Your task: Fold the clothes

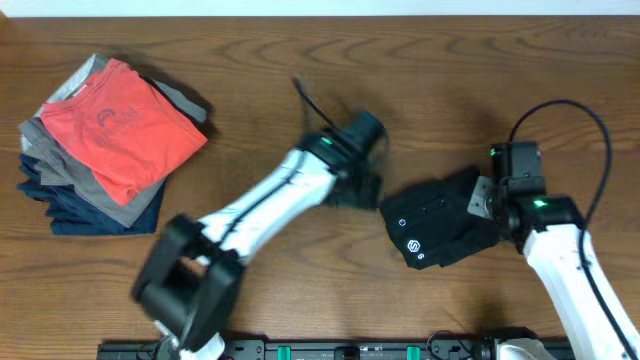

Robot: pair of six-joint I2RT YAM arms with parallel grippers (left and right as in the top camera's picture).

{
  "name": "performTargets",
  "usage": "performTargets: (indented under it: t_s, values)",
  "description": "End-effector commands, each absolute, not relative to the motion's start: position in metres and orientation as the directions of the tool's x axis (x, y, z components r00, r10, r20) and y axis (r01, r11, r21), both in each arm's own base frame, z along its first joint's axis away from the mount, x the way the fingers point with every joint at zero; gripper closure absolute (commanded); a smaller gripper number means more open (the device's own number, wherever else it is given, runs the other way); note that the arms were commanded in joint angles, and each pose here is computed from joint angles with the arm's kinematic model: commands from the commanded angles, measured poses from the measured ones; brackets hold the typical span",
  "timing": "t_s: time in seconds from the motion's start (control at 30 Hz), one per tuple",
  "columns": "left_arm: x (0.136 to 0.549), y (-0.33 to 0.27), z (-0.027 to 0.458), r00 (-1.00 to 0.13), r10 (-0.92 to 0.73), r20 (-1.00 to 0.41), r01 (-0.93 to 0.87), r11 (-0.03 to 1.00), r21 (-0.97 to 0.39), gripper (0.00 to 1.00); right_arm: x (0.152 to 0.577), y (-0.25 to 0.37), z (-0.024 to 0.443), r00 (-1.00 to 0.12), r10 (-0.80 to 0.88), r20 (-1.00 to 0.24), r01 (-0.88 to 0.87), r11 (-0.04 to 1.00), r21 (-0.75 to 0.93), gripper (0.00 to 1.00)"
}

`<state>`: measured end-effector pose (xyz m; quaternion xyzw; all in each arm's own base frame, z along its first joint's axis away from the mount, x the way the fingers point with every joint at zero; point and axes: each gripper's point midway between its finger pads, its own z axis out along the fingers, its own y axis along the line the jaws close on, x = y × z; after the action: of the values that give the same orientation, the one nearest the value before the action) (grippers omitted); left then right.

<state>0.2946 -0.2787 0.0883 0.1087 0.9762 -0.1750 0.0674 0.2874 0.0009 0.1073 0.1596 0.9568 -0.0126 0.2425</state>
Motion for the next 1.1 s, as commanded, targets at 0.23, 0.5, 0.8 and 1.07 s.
performTargets:
  t_s: [0.23,0.5,0.8,1.07]
  values:
    - [0.344,-0.301,0.113,-0.94,0.143,-0.31,0.291,0.81,-0.509,0.33,0.226,0.08,0.084,-0.965,0.241,-0.104,0.183,0.901,0.394,0.67]
    - [0.316,-0.335,0.068,-0.941,0.249,-0.23,0.334,0.798,-0.502,0.33,0.187,0.042,0.019,-0.899,0.437,-0.001,0.43,0.886,0.171,0.66]
    - [0.257,-0.358,0.028,-0.921,0.385,-0.06,0.357,0.772,-0.527,0.34,0.203,-0.006,0.011,-0.804,0.563,-0.192,0.572,0.82,0.012,0.64]
    - [0.203,-0.331,0.019,-0.891,0.426,0.157,0.321,0.836,-0.446,0.5,0.282,-0.025,0.041,-0.776,0.366,-0.513,0.407,0.913,0.035,0.54]
